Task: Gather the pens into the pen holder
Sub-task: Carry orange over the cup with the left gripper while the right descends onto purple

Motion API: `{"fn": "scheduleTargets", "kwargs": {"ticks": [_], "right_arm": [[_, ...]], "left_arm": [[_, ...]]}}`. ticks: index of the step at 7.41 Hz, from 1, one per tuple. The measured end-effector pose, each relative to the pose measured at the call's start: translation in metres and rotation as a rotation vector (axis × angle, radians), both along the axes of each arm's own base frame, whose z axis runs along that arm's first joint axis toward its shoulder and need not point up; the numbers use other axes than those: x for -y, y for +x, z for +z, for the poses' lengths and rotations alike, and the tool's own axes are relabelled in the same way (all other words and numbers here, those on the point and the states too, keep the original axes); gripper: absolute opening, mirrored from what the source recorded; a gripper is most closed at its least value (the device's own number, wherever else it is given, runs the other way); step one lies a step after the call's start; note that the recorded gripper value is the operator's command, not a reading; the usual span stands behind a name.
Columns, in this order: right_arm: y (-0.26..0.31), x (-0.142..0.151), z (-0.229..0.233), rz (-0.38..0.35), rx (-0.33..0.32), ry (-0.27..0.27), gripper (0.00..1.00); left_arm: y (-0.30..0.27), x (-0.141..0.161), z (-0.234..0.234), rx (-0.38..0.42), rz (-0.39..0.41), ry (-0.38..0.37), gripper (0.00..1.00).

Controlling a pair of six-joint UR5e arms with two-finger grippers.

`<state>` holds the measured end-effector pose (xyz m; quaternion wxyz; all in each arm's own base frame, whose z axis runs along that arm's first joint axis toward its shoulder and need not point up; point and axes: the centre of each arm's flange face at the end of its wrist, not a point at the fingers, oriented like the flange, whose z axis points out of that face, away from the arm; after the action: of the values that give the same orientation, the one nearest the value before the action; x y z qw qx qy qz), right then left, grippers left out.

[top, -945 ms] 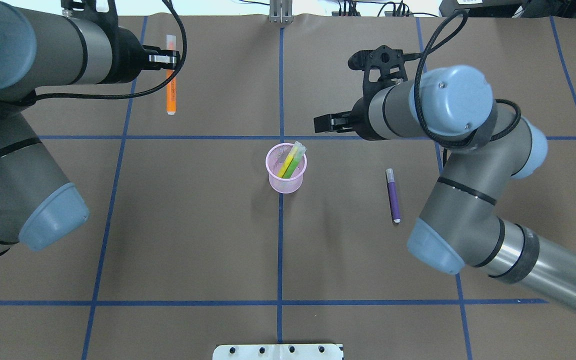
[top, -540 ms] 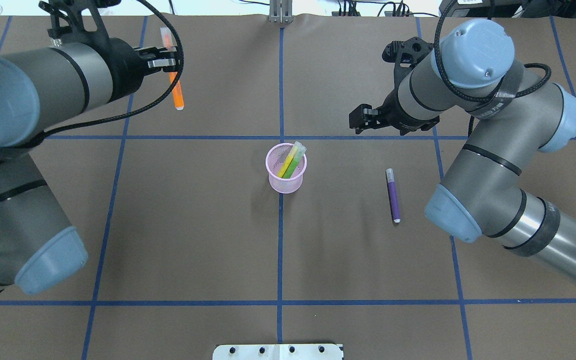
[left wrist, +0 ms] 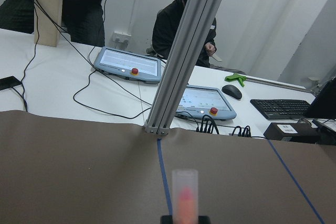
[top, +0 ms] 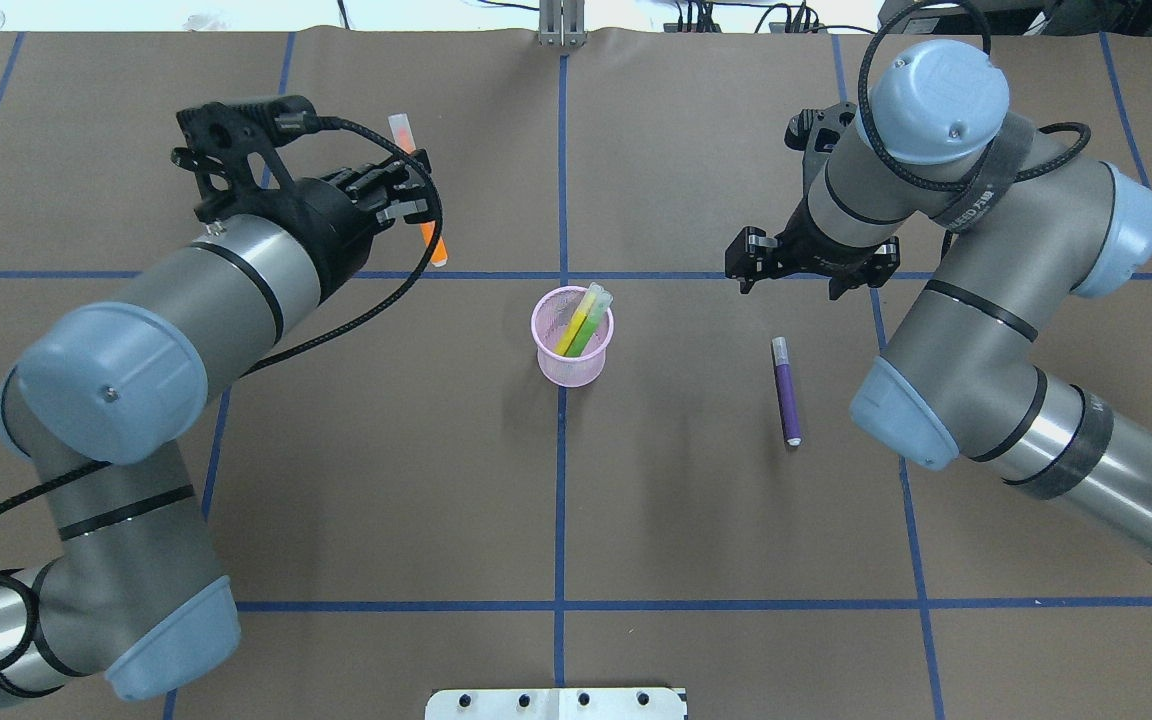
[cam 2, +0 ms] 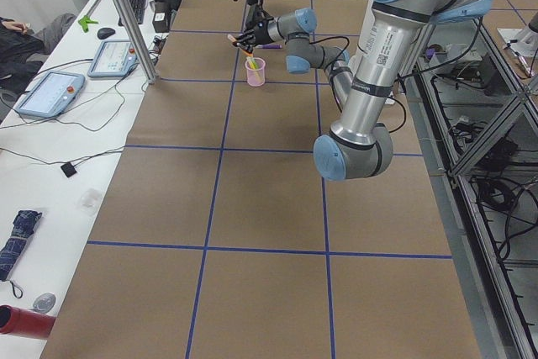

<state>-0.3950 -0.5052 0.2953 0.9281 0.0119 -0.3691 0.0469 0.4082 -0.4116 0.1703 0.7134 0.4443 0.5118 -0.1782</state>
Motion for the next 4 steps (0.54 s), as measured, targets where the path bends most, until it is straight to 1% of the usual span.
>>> {"fn": "scheduleTargets", "kwargs": {"ticks": [2, 3, 4], "right_arm": [[-0.012, 0.007, 0.027, -0.037, -0.039, -0.02, 1.0], [-0.02, 0.008, 0.038, -0.051, -0.048, -0.026, 1.0], [-0.031, 0.01, 0.049, -0.063, -0.037, -0.016, 1.0]], "left_arm": [[0.031, -0.009, 0.0, -0.022, 0.014, 0.014, 0.0], [0.039, -0.012, -0.005, -0.03, 0.018, 0.021, 0.0], [0.045, -0.012, -0.009, -0.033, 0.02, 0.023, 0.0]]}}
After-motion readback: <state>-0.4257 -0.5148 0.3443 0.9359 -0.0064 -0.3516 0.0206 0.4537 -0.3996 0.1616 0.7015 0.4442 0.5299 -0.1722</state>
